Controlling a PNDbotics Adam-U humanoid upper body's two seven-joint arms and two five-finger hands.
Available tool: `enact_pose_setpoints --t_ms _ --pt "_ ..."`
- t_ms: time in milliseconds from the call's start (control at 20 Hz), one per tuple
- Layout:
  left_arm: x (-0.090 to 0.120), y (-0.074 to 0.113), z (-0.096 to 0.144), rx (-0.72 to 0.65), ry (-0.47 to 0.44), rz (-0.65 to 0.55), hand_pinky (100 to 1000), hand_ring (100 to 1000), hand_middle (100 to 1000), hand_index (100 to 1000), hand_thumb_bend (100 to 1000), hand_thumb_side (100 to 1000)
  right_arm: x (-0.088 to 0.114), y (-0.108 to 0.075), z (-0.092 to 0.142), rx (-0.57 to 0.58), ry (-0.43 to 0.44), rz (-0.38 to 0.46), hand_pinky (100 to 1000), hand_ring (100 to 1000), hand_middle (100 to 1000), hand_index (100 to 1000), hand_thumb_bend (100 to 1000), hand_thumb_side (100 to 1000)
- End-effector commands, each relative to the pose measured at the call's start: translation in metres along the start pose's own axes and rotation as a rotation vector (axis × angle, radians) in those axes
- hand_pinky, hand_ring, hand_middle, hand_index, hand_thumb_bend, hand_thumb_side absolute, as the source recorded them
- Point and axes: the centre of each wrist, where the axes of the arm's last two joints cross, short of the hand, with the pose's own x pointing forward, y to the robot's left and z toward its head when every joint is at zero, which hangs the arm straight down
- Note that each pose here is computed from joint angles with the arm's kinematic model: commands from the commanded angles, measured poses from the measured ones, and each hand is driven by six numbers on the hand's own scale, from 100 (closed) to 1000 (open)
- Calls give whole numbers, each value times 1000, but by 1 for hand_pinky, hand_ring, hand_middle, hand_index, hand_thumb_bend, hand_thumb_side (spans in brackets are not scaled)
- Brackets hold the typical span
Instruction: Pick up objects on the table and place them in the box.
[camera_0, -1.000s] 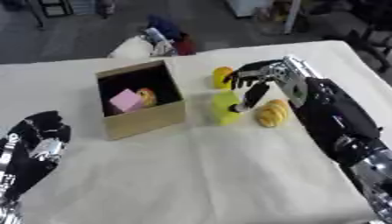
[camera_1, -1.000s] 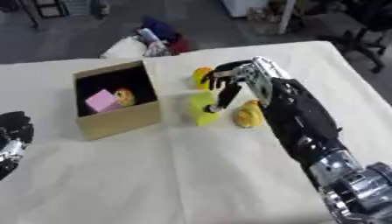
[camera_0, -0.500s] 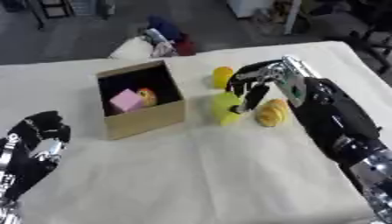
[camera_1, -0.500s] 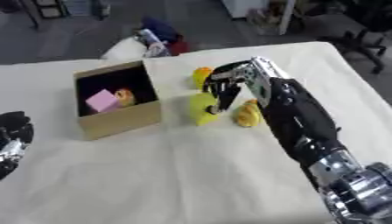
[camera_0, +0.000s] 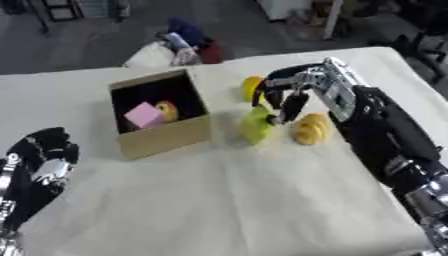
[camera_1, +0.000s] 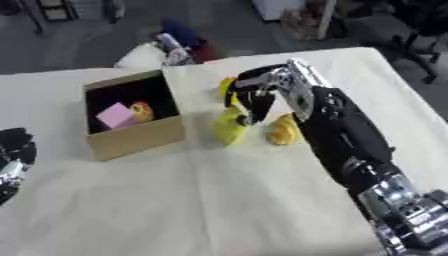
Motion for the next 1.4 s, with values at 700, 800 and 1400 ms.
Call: enact_pose_setpoints --t_ms 700,800,1400 --pt "4 7 -2 9 -19 -24 746 735 681 785 329 440 11 -9 5 166 44 216 864 957 1000 1000 462 420" --pt "4 7 -2 11 -17 -24 746 734 681 785 330 439 11 -3 0 189 48 232 864 956 1000 1000 459 418" --pt "5 6 -3 11 -22 -15 746 734 680 785 332 440 3 29 -24 155 74 123 835 921 1000 1000 391 438"
